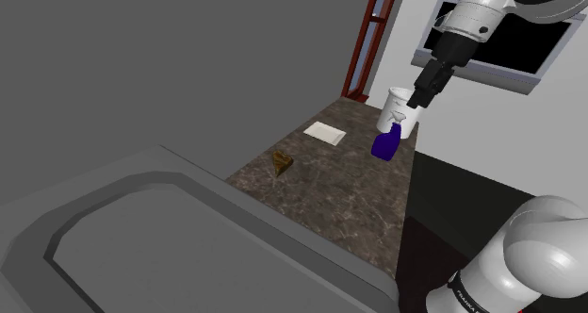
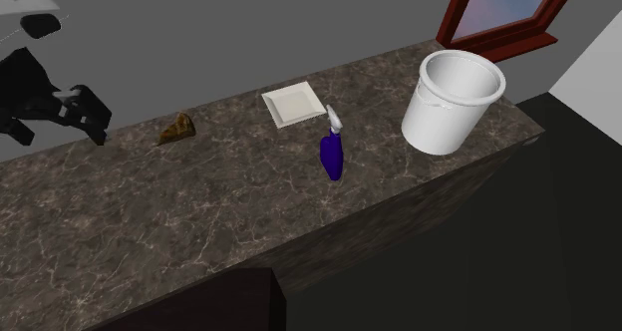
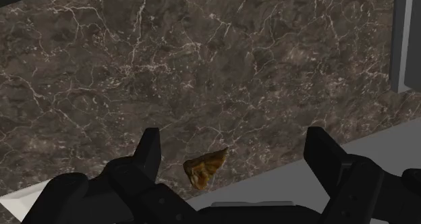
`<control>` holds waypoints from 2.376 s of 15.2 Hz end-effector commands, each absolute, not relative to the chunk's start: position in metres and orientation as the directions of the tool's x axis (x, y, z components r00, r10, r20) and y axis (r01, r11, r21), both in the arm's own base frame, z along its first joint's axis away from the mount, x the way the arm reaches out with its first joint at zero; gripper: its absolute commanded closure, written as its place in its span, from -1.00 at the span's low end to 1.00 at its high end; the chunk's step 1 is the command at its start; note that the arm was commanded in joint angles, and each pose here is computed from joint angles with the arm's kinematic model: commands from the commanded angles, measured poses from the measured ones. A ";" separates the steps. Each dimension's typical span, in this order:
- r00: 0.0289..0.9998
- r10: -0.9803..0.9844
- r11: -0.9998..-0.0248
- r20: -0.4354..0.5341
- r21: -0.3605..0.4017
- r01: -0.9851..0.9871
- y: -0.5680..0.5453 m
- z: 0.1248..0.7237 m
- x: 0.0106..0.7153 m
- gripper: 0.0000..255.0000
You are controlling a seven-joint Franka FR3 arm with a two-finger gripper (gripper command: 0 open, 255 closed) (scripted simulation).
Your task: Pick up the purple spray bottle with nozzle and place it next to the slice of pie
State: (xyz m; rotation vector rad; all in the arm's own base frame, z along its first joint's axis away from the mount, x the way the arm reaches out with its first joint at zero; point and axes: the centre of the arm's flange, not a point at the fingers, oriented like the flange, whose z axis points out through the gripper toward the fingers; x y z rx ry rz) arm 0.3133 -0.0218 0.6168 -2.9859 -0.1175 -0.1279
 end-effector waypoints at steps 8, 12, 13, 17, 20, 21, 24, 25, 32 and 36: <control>0.992 0.088 -0.986 0.090 -0.134 0.100 -0.102 0.586 0.343 -1.00; 0.991 0.098 -0.986 0.090 -0.127 0.109 -0.148 0.569 0.361 -1.00; 0.991 0.100 -0.986 0.089 -0.125 0.111 -0.159 0.565 0.365 -1.00; 0.990 0.110 -0.986 0.089 -0.118 0.120 -0.205 0.548 0.383 -1.00; 0.989 0.117 -0.986 0.088 -0.112 0.126 -0.239 0.536 0.397 -1.00; 0.989 0.119 -0.986 0.088 -0.110 0.129 -0.250 0.531 0.402 -1.00; 0.988 0.126 -0.985 0.088 -0.105 0.135 -0.285 0.519 0.416 -1.00; 0.988 0.129 -0.985 0.087 -0.103 0.137 -0.296 0.515 0.421 -1.00; 0.986 0.145 -0.984 0.086 -0.090 0.153 -0.376 0.488 0.455 -1.00; 0.984 0.155 -0.983 0.085 -0.083 0.162 -0.421 0.473 0.475 -1.00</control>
